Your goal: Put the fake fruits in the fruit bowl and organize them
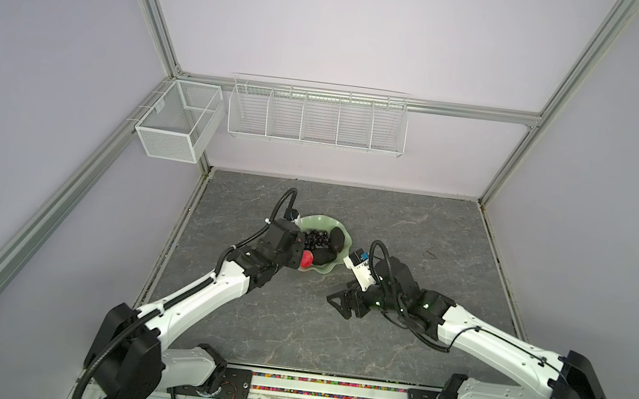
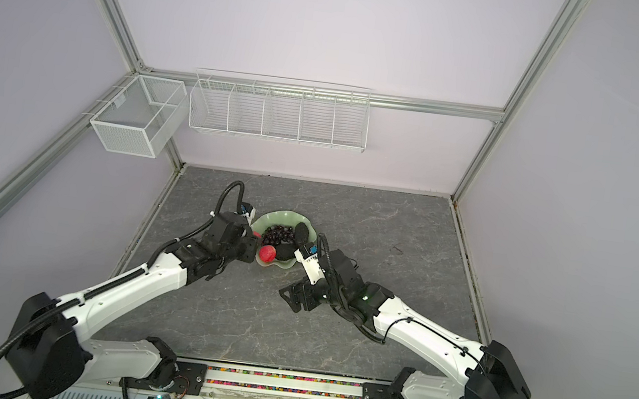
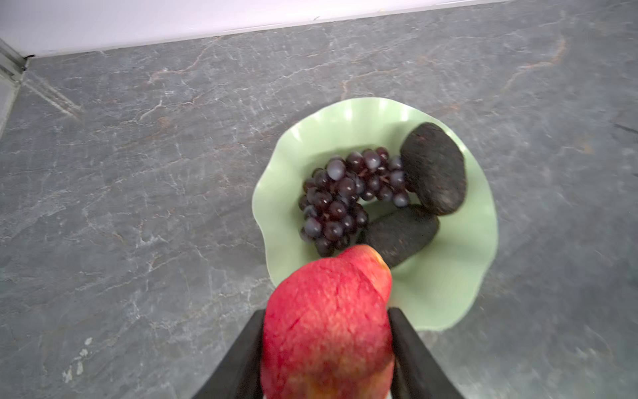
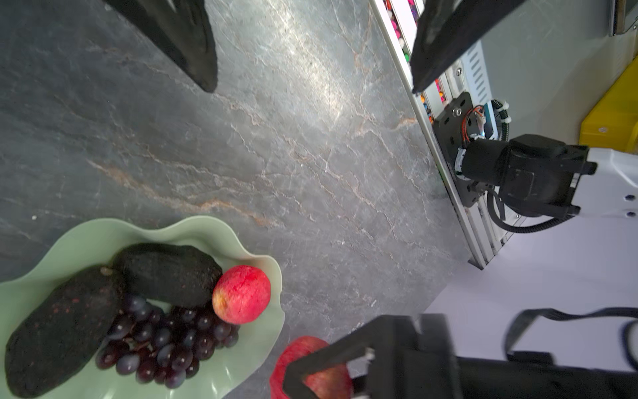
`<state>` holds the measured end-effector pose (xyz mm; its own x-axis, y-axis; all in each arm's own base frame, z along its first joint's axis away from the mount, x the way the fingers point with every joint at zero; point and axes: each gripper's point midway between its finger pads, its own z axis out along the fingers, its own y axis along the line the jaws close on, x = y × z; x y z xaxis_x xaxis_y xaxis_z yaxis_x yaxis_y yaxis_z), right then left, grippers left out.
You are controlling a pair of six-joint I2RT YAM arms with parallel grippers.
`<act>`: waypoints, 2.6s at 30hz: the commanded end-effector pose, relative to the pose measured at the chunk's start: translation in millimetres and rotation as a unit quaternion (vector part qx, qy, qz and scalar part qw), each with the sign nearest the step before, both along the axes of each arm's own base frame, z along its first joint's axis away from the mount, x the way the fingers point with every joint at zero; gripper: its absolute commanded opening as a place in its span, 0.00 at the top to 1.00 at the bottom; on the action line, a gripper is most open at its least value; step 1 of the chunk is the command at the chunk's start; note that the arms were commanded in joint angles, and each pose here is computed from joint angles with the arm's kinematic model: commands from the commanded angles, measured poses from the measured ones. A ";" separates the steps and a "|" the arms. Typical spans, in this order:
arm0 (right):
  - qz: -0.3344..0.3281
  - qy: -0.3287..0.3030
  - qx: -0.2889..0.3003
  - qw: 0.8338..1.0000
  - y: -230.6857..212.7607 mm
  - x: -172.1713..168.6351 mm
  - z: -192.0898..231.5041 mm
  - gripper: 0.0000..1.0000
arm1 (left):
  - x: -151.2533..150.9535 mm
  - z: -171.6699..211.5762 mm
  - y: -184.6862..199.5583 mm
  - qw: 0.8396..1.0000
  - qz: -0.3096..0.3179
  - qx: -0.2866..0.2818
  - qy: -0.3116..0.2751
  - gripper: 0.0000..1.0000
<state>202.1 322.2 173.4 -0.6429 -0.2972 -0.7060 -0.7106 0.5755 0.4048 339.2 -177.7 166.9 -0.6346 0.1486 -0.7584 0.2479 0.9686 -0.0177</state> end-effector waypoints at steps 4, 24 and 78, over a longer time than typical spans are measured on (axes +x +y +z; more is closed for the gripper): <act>-0.014 0.003 0.011 1.000 6.9 8.3 2.5 0.11 | 47.4 -13.2 4.6 0.999 0.031 0.012 0.008 0.56; -0.020 0.007 0.000 1.000 -3.0 3.3 0.0 0.12 | 87.8 -45.0 -7.1 0.999 0.037 0.022 0.014 0.51; -0.573 -0.170 -0.278 0.752 -364.5 169.5 -30.5 0.11 | 23.7 -25.8 224.5 0.907 0.366 0.063 -0.197 0.01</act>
<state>369.5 -19.7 156.1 -0.5449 0.0552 -0.8367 0.2908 0.9483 -0.1268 351.5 46.4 141.7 -0.3802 -0.0064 -0.9249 -0.5081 0.8370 0.2030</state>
